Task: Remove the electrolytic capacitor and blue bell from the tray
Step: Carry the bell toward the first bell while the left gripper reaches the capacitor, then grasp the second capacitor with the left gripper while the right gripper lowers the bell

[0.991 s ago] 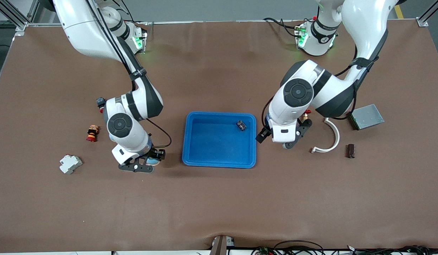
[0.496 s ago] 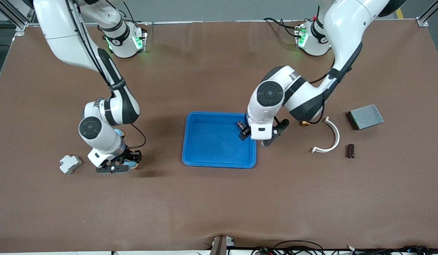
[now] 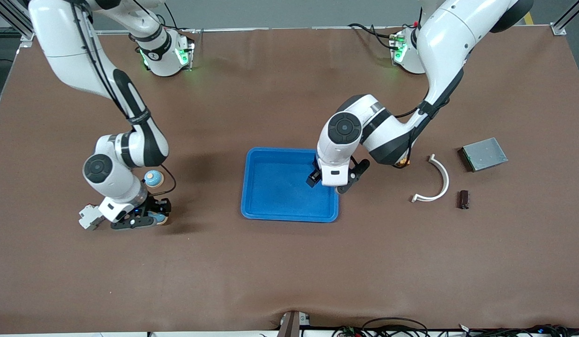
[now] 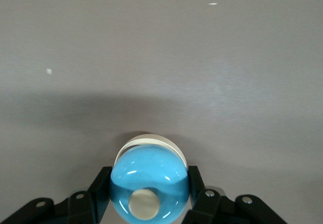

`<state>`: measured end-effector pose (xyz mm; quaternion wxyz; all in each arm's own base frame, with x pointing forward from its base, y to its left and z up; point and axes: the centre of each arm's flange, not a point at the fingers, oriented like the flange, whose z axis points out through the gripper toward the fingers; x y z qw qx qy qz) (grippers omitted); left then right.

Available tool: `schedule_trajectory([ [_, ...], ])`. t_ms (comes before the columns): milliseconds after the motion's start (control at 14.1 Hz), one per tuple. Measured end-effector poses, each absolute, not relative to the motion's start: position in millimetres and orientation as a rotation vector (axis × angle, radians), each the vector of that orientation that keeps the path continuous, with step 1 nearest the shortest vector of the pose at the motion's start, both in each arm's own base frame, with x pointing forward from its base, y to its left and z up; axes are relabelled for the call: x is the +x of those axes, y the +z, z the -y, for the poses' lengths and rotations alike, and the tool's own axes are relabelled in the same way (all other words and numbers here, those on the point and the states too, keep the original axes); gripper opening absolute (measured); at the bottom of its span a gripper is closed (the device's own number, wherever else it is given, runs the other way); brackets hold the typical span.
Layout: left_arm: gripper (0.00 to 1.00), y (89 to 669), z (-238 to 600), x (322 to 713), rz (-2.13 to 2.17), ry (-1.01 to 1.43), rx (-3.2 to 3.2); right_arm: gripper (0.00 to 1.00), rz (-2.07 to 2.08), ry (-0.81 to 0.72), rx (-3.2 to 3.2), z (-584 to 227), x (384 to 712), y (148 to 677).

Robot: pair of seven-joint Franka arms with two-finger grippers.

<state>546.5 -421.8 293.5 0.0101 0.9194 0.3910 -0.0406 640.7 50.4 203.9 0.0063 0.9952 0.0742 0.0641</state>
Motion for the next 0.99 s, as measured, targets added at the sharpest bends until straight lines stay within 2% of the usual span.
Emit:
schedule_trajectory([
  [354,1.0,270.6,436.7,540.5,-1.23,-0.075,2.865,0.65,-0.263,0.2,3.191,12.1,638.0,201.4],
  [991,1.0,219.3,445.6,529.8,-1.289,-0.041,2.888,0.65,-0.273,0.16,3.208,9.2,627.9,190.6],
])
